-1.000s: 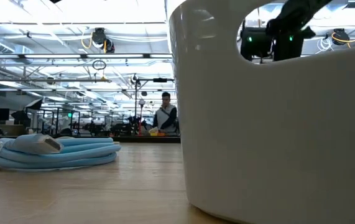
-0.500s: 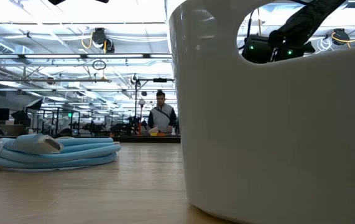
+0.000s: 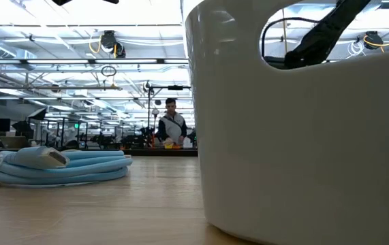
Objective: Sort cables
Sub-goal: Put the brown charger cable into the gray bin
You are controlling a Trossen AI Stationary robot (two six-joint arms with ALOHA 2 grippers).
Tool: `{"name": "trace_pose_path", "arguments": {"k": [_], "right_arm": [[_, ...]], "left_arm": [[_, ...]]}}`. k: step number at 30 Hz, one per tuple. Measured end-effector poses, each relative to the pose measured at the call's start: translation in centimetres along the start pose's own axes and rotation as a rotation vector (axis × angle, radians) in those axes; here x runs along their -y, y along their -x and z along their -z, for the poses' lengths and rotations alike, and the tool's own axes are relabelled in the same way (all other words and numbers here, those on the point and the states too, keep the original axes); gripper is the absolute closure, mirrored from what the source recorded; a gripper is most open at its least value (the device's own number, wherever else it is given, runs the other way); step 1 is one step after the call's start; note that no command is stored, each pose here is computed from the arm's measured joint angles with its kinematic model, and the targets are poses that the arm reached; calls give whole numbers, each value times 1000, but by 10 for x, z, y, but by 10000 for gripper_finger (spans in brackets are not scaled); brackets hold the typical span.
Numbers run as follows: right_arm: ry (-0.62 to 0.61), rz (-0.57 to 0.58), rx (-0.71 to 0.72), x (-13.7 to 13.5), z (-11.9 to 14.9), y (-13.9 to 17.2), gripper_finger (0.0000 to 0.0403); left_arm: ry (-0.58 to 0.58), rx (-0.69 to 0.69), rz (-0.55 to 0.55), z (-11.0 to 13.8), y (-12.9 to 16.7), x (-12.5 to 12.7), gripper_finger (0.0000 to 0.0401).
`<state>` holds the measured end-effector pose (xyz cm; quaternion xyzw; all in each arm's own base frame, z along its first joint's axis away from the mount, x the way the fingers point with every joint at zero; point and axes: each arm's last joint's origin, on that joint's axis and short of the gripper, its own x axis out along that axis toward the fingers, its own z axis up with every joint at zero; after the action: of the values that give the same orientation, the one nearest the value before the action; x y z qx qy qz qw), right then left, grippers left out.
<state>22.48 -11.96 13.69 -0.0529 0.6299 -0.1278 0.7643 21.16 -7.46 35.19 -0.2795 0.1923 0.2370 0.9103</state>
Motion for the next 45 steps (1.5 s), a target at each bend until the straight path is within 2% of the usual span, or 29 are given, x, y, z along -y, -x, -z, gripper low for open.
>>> {"name": "trace_pose_path", "arguments": {"k": [5,13,16,21,24,26,31,35,40,45], "right_arm": [[-46,-62,15,-3,-2,-7,295],[-132,-98,79,-5,-3,7,383],[-166,-152,83,-12,-3,15,390],[-180,-186,129,-27,-12,45,383],[-153,-212,212,-38,-23,77,390],[-146,-270,280,-46,-30,105,391],[-98,-432,405,-79,-40,173,391],[-13,-492,414,-116,-41,206,391],[89,-541,361,-165,-42,211,391],[186,-520,260,-211,-43,191,390]], "left_arm": [[19,-1,1,0,0,0,172],[23,-1,1,0,0,0,172],[16,1,0,0,0,0,172],[-7,-1,-3,1,0,0,172],[-15,-1,-4,1,0,0,172],[-22,-6,-12,1,0,-1,172],[-34,-17,-27,3,0,-3,172],[-37,-20,-31,3,0,-3,172],[-40,-22,-34,4,0,-3,172],[-50,-33,-40,5,-1,-4,190]]}}
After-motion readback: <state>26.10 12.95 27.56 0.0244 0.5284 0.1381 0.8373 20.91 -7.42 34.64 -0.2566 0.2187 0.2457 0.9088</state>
